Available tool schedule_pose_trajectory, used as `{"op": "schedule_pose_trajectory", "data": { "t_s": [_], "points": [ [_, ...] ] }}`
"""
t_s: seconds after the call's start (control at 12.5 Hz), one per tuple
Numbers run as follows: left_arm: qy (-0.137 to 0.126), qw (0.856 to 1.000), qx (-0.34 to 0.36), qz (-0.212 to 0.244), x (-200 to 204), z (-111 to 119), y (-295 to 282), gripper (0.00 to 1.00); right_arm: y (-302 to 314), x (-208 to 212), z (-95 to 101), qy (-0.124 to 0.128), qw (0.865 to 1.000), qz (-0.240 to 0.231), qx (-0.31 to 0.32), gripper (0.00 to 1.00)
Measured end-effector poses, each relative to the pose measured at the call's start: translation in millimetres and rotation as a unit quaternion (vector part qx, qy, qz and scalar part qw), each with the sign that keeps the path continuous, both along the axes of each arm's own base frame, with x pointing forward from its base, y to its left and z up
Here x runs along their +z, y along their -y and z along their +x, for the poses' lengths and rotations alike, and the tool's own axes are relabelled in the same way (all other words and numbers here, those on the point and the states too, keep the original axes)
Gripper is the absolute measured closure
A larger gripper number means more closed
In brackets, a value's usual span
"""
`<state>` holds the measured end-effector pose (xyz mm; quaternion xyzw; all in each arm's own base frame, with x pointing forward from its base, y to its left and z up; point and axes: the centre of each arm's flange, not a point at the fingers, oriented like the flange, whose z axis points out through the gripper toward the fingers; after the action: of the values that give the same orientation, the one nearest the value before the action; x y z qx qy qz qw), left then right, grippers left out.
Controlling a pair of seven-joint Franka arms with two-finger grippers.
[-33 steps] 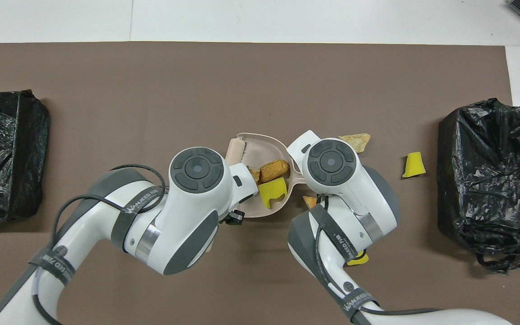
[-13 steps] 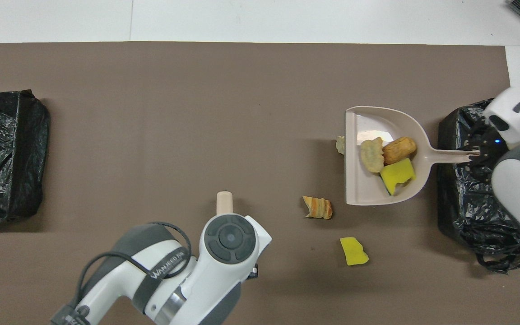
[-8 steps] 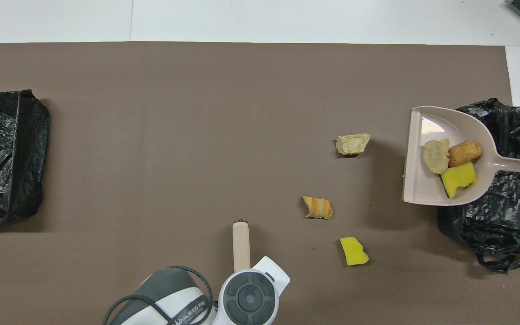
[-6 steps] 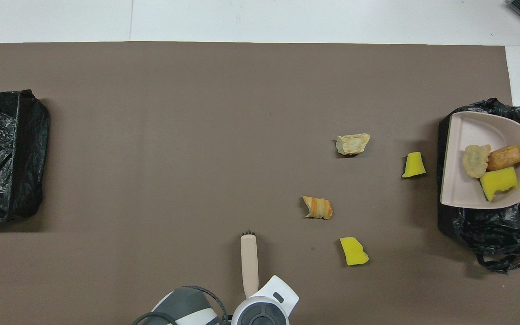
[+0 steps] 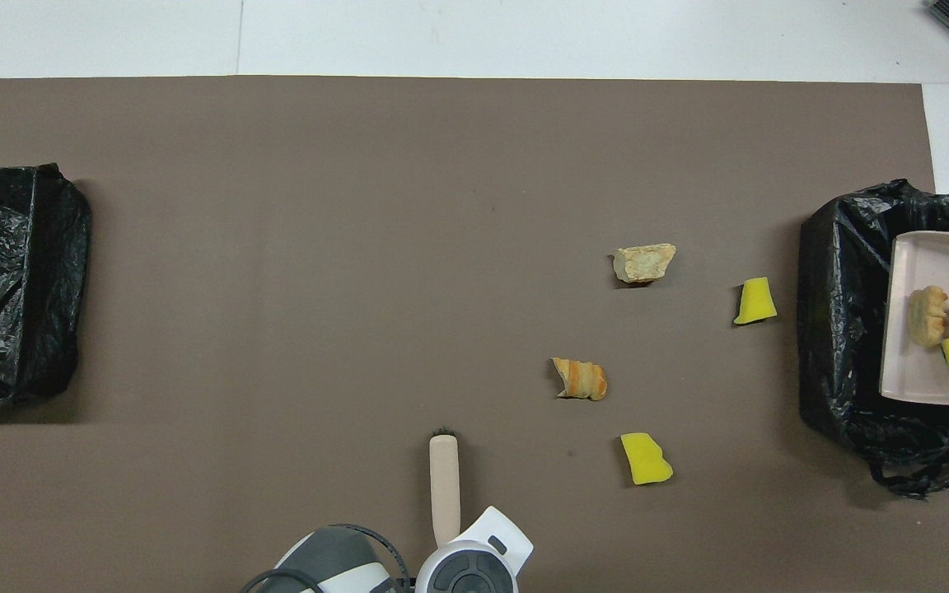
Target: Sweep and dump trash in bin
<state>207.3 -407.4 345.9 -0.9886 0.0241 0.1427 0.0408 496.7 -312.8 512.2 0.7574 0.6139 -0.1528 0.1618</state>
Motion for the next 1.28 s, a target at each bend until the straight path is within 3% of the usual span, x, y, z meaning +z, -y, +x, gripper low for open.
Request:
{"op": "schedule_pose_trajectory", "data": {
  "t_s": [0.08, 0.16, 0.32, 0.48, 0.72, 0.96, 1.12, 1.28],
  "points": [
    [-0.001, 1.000, -0.001, 0.001, -1, 1, -1, 0.67, 0, 1, 0.7, -0.012, 1.000, -0.021, 0.010, 0.68],
    [-0.002, 1.000, -0.003, 0.000, -2, 2, -3, 0.49, -2, 2, 2.3, -0.021, 0.999, -0.036, 0.019, 0.68],
    [-0.003, 1.000, -0.009, -0.006, -1, 8, -5, 0.26, -13, 9, 9.0, -0.043, 0.996, -0.067, 0.037, 0.68],
    [0.000, 1.000, -0.007, -0.022, 6, 36, -15, 0.01, -33, 31, 17.7, -0.060, 0.992, -0.106, 0.042, 0.68],
    [0.019, 0.999, -0.030, -0.028, 29, 100, -50, 0.00, -66, 68, 20.3, -0.068, 0.984, -0.154, 0.061, 0.68],
    [0.061, 0.996, -0.060, -0.019, 63, 166, -101, 0.00, -70, 79, 17.5, -0.064, 0.982, -0.168, 0.064, 0.68],
    [0.085, 0.993, -0.077, -0.031, 86, 211, -144, 0.00, -68, 76, 15.8, -0.056, 0.986, -0.151, 0.052, 0.68],
    [0.112, 0.989, -0.087, -0.049, 116, 255, -195, 0.00, -68, 69, 13.6, -0.032, 0.995, -0.089, 0.030, 0.68]
  ]
}}
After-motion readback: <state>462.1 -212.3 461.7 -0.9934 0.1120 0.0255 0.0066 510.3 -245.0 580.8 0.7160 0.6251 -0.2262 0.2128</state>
